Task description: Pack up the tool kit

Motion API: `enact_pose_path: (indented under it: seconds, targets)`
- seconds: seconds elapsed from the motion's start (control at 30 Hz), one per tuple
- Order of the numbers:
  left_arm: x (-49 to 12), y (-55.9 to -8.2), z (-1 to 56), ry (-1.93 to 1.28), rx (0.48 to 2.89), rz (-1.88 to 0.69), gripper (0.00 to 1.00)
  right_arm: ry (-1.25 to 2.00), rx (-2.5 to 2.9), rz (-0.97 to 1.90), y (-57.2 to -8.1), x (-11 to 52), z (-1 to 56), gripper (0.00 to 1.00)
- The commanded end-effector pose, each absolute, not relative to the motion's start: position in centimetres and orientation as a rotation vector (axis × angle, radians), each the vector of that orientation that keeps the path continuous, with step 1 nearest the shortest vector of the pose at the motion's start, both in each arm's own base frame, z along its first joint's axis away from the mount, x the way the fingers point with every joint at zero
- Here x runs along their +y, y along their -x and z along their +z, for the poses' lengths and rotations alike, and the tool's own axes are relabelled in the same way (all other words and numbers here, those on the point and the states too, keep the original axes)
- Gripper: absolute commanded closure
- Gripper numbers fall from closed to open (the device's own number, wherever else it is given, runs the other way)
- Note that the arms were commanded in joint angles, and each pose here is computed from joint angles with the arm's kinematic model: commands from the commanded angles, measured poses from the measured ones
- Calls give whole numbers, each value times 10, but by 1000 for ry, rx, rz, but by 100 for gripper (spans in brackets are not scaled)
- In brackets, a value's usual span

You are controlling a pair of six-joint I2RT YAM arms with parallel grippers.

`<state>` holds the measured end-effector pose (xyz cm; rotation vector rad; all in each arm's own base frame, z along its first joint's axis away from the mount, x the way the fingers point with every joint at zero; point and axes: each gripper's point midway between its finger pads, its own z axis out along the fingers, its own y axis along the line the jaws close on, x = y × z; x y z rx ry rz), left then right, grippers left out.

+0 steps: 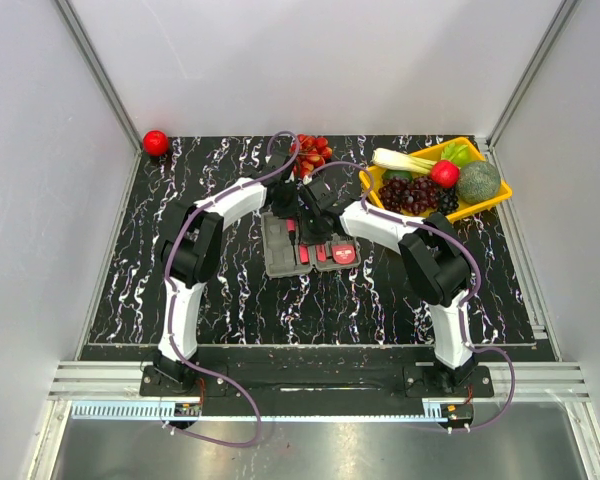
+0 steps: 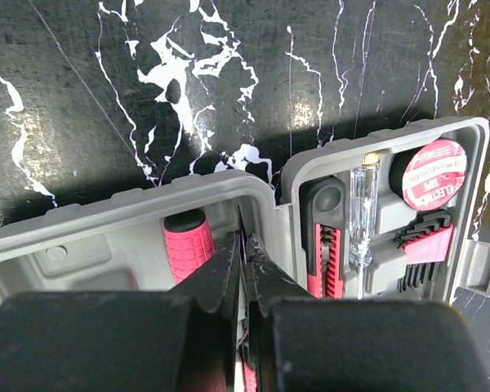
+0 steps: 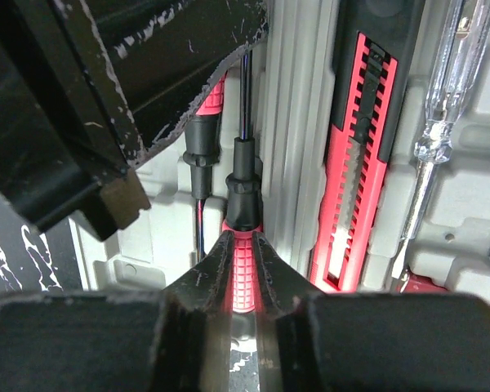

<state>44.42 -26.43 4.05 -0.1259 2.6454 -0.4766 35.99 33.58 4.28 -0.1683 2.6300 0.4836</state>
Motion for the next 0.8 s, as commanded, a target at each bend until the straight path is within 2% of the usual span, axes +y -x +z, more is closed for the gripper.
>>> enact_pose_path:
  seconds: [0.0, 0.37, 0.77]
  targets:
    - [-264, -451, 34, 116, 2638, -473, 100, 183, 2641, 397, -361, 330, 36, 82]
    - [-264, -438, 10, 135, 2720, -470, 100, 158, 2729, 398, -349, 329, 21, 83]
    - [-266, -429, 9, 68, 2744, -505, 100, 123, 2678, 464, -358, 339, 84, 80]
